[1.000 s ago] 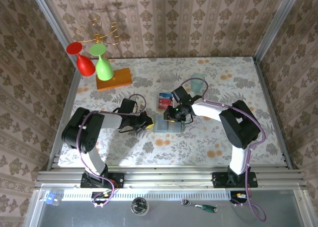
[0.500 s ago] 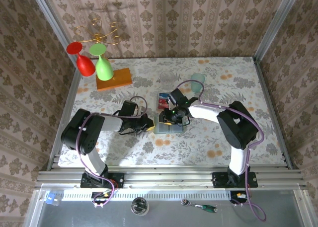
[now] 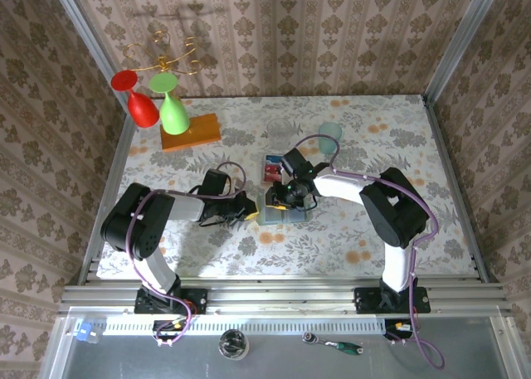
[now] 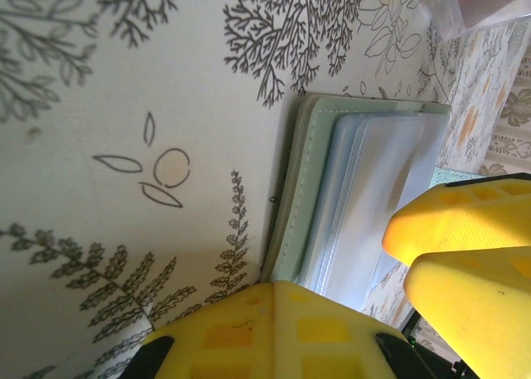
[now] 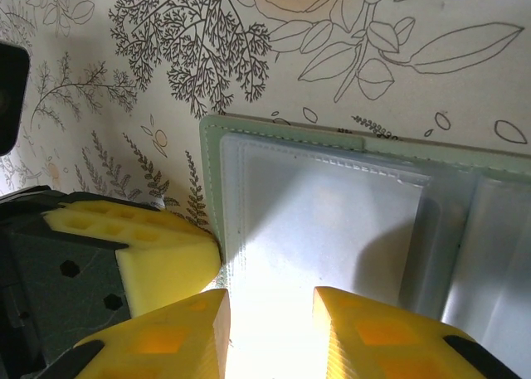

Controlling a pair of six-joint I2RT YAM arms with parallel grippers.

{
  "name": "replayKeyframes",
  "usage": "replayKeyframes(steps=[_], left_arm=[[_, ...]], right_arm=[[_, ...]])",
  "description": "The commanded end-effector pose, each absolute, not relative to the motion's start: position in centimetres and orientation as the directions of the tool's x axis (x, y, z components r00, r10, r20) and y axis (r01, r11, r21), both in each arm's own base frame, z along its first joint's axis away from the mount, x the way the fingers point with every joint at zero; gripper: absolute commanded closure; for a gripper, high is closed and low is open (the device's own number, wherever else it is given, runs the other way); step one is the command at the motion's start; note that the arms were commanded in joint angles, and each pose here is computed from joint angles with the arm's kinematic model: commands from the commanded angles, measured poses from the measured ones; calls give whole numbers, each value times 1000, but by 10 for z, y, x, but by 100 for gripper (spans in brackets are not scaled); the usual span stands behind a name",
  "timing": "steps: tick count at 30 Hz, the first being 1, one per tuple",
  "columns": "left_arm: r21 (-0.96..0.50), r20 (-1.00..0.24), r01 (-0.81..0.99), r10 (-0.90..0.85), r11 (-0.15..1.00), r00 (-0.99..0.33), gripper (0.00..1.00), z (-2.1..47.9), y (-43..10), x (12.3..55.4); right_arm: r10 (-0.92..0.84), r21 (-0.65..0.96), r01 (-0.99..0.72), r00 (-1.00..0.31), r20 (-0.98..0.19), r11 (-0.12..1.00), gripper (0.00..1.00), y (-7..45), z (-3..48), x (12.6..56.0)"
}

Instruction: Take the credit cards out of the card holder

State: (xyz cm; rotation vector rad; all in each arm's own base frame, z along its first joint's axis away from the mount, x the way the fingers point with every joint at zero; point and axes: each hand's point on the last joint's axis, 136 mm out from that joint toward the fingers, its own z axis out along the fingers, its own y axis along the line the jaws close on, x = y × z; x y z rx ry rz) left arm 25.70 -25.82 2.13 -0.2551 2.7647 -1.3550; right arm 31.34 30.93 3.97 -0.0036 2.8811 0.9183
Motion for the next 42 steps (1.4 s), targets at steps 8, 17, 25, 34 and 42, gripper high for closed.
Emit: replayKeyframes(steps=[8,17,25,34,42], left_arm=[[-754,70,-172,-183,634,-981,94,8,-252,248],[-751,71,-173,-182,637,-981,94,8,-251,248],[-748,71,-171,-178,642,-981,94,8,-252,248],[-749,53,-155,-175,644,-983,94,18,-254,255],[-755,22,-124,-164,644,-986,94,32,-258,264]], right_arm=[[28,524,-12,-997,-68,852,66,299,31,304],[49,475,2,-995,-88,880,66,280,33,307],[73,477,16,-992,-100,879,66,267,35,311],[68,499,22,-995,-75,866,66,269,24,309],[68,508,13,-994,-90,861,67,269,33,310]])
